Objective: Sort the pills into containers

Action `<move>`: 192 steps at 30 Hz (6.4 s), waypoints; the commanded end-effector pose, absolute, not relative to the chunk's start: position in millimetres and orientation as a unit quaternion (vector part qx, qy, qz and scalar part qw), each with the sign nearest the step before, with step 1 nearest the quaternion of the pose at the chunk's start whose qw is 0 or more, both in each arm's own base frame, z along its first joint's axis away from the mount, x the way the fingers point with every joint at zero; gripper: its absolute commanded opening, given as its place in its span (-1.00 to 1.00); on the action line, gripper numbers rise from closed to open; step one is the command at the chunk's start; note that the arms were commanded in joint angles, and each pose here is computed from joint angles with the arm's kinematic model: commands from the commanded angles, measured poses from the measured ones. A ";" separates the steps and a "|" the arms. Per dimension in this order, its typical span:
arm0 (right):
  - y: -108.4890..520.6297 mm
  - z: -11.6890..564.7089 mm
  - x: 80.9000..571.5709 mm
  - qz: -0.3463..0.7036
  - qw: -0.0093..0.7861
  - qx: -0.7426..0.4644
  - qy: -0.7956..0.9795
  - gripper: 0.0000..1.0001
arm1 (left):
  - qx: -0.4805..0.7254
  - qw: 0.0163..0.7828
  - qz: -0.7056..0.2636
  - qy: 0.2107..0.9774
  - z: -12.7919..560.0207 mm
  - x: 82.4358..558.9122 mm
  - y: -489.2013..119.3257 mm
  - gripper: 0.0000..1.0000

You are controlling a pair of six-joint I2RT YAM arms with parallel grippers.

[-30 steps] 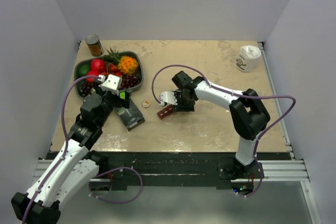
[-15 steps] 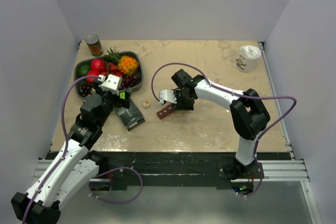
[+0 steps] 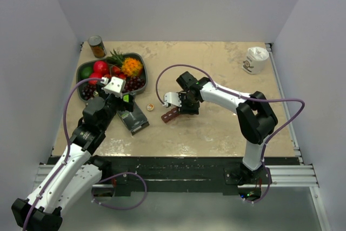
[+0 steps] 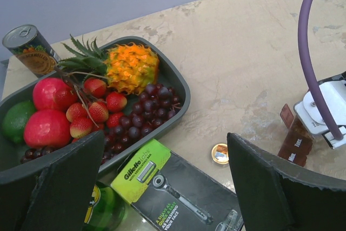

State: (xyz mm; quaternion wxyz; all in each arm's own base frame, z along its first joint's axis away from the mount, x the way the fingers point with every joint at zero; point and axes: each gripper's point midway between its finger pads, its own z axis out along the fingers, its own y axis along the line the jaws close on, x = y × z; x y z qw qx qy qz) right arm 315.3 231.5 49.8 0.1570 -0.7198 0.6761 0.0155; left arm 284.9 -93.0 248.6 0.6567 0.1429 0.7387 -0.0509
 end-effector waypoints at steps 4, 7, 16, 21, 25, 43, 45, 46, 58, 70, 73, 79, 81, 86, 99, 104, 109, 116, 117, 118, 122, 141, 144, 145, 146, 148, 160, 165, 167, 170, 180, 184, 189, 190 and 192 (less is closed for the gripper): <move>241.1 61.9 318.1 0.031 0.185 -0.706 0.682 -0.95 | 0.147 0.678 -0.047 0.719 264.6 286.7 -91.9 0.99; 242.3 65.7 318.2 0.038 0.193 -0.702 0.685 -0.95 | 0.146 0.677 -0.046 0.720 264.1 287.0 -91.6 0.99; 249.8 89.4 316.5 0.070 0.242 -0.676 0.692 -0.95 | 0.142 0.675 -0.049 0.723 261.9 288.5 -92.5 0.99; 254.9 119.3 310.3 0.107 0.295 -0.652 0.690 -0.95 | 0.137 0.668 -0.060 0.729 254.6 290.8 -96.4 0.99; 252.3 146.7 306.1 0.147 0.346 -0.623 0.687 -0.94 | 0.149 0.647 -0.088 0.742 241.3 293.7 -110.0 0.99; 214.9 264.4 260.0 0.377 0.520 -0.523 0.561 -0.94 | 0.146 0.503 -0.213 0.825 185.1 296.7 -163.9 0.99; 218.6 264.7 253.1 0.404 0.511 -0.519 0.553 -0.94 | 0.146 0.491 -0.215 0.832 184.5 298.3 -166.3 0.99; 219.4 263.0 252.2 0.408 0.508 -0.517 0.554 -0.94 | 0.145 0.477 -0.212 0.841 176.2 300.8 -167.4 0.98; 216.5 258.7 256.0 0.393 0.512 -0.516 0.564 -0.93 | 0.158 0.401 -0.221 0.875 152.4 309.8 -183.6 0.95; 214.8 253.1 259.0 0.388 0.509 -0.515 0.570 -0.93 | 0.188 0.371 -0.176 0.892 127.4 313.6 -200.0 0.96; 213.8 251.0 259.9 0.387 0.507 -0.514 0.573 -0.93 | 0.194 0.365 -0.156 0.897 120.3 314.4 -201.3 0.96; 213.2 248.5 261.6 0.386 0.506 -0.513 0.576 -0.93 | 0.199 0.357 -0.140 0.902 109.9 318.5 -201.6 0.95; 213.2 248.1 261.7 0.385 0.506 -0.514 0.576 -0.93 | 0.197 0.352 -0.133 0.905 104.0 320.4 -199.8 0.94; 212.6 247.6 262.0 0.384 0.506 -0.513 0.577 -0.93 | 0.199 0.341 -0.116 0.912 93.6 327.6 -198.8 0.92; 211.1 243.9 263.6 0.383 0.503 -0.511 0.582 -0.93 | 0.202 0.299 -0.064 0.931 51.0 343.9 -193.4 0.53; 211.2 243.7 263.9 0.383 0.503 -0.511 0.582 -0.93 | 0.199 0.293 -0.047 0.934 42.9 347.4 -188.3 0.50; 210.8 243.0 264.3 0.384 0.502 -0.510 0.583 -0.93 | 0.200 0.286 -0.046 0.936 36.4 347.6 -187.1 0.40; 210.9 241.4 264.1 0.385 0.500 -0.509 0.585 -0.93 | 0.198 0.279 -0.039 0.939 30.3 348.1 -183.7 0.31; 210.5 241.6 264.8 0.384 0.501 -0.509 0.585 -0.93 | 0.198 0.278 -0.038 0.939 29.9 348.2 -183.8 0.30; 210.5 241.5 264.4 0.385 0.500 -0.509 0.585 -0.93 | 0.197 0.278 -0.035 0.940 30.1 348.8 -183.0 0.30; 210.6 241.7 264.6 0.385 0.501 -0.509 0.585 -0.93 | 0.194 0.270 -0.024 0.943 25.2 349.4 -180.1 0.25; 210.2 241.7 264.4 0.385 0.500 -0.509 0.585 -0.93 | 0.198 0.250 -0.023 0.948 18.8 345.7 -180.1 0.08; 209.7 242.2 264.6 0.384 0.501 -0.509 0.585 -0.93 | 0.196 0.246 -0.022 0.949 16.9 342.8 -178.7 0.08; 209.4 241.7 265.1 0.384 0.501 -0.508 0.586 -0.93 | 0.197 0.246 -0.022 0.949 16.7 342.3 -178.3 0.08; 209.4 241.7 265.1 0.384 0.501 -0.508 0.586 -0.93 | 0.197 0.245 -0.022 0.949 15.8 341.0 -177.6 0.01; 209.5 240.9 265.1 0.383 0.501 -0.508 0.586 -0.93 | 0.196 0.246 -0.023 0.949 17.0 340.8 -177.8 -0.10; 207.5 237.3 266.0 0.380 0.499 -0.508 0.591 -0.93 | 0.188 0.289 -0.060 0.937 50.7 345.4 -189.4 -0.72; 207.6 234.1 267.0 0.378 0.497 -0.508 0.593 -0.93 | 0.183 0.332 -0.102 0.920 83.5 346.5 -200.7 -0.73; 207.0 231.9 267.6 0.378 0.496 -0.507 0.595 -0.93 | 0.182 0.348 -0.127 0.911 98.5 344.0 -207.0 -0.73; 206.2 228.8 268.6 0.375 0.495 -0.507 0.598 -0.92 | 0.181 0.365 -0.168 0.898 116.5 338.0 -217.0 -0.74; 204.8 220.7 271.3 0.369 0.490 -0.507 0.606 -0.92 | 0.192 0.418 -0.323 0.827 194.5 308.0 -253.0 -0.75; 203.6 216.7 270.6 0.364 0.485 -0.509 0.610 -0.92 | 0.193 0.417 -0.392 0.797 216.5 293.0 -268.8 -0.75; 200.1 211.5 271.5 0.352 0.481 -0.513 0.617 -0.92 | 0.202 0.410 -0.467 0.757 237.4 271.4 -281.8 -0.75; 199.8 210.6 271.2 0.351 0.480 -0.514 0.617 -0.92 | 0.203 0.410 -0.485 0.745 244.4 267.9 -285.6 -0.75; 198.2 206.9 271.0 0.347 0.477 -0.516 0.622 -0.92 | 0.205 0.407 -0.499 0.737 247.5 262.8 -287.4 -0.75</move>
